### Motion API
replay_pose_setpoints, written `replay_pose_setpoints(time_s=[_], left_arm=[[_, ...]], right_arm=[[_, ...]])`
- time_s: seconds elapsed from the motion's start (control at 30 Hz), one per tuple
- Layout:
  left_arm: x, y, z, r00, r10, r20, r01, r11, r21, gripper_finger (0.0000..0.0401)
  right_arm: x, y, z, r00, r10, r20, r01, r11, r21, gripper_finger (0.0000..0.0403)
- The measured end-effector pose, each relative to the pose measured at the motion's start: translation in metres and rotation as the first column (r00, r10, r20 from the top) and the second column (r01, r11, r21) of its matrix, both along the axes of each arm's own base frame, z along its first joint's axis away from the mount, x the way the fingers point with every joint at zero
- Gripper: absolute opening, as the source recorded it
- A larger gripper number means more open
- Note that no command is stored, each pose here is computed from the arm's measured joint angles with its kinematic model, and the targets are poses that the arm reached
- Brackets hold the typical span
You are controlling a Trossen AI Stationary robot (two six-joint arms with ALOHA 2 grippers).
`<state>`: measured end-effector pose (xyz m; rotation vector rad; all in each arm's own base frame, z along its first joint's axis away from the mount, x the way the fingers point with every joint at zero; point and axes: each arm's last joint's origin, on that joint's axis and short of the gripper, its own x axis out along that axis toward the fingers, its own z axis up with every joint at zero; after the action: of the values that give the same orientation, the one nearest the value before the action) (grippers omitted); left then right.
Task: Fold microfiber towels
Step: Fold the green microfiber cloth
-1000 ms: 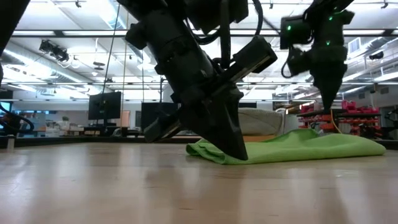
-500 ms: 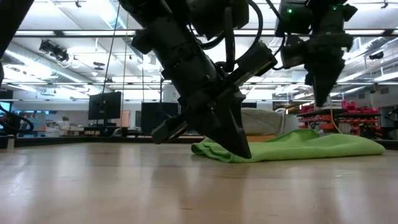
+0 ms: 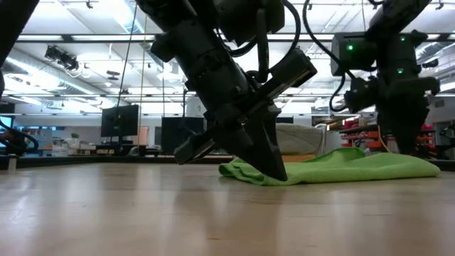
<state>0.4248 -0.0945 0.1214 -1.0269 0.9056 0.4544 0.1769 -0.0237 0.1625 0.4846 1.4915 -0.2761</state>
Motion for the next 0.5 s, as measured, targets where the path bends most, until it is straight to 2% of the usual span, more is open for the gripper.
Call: replay_pose_setpoints(time_s=[0.13, 0.23, 0.33, 0.5], left_arm=[[0.000, 0.000, 0.000, 1.000, 0.001, 0.000, -0.001, 1.000, -0.001, 0.0010], [0.000, 0.000, 0.000, 1.000, 0.005, 0.000, -0.005, 1.000, -0.004, 0.0012], [0.000, 0.000, 0.000, 1.000, 0.009, 0.000, -0.009, 1.000, -0.006, 0.0020], [0.000, 0.000, 0.000, 1.000, 0.010, 0.002, -0.010, 1.000, -0.007, 0.0015]], right_arm=[[0.002, 0.005, 0.010, 0.999, -0.006, 0.032, 0.006, 1.000, -0.002, 0.0007], [0.011, 0.011, 0.019, 0.991, 0.007, 0.134, -0.008, 1.000, 0.002, 0.0007], [0.023, 0.017, 0.019, 0.973, 0.037, 0.226, -0.048, 0.998, 0.047, 0.0003], [0.032, 0.015, 0.001, 0.986, 0.060, 0.157, -0.067, 0.997, 0.039, 0.0002]])
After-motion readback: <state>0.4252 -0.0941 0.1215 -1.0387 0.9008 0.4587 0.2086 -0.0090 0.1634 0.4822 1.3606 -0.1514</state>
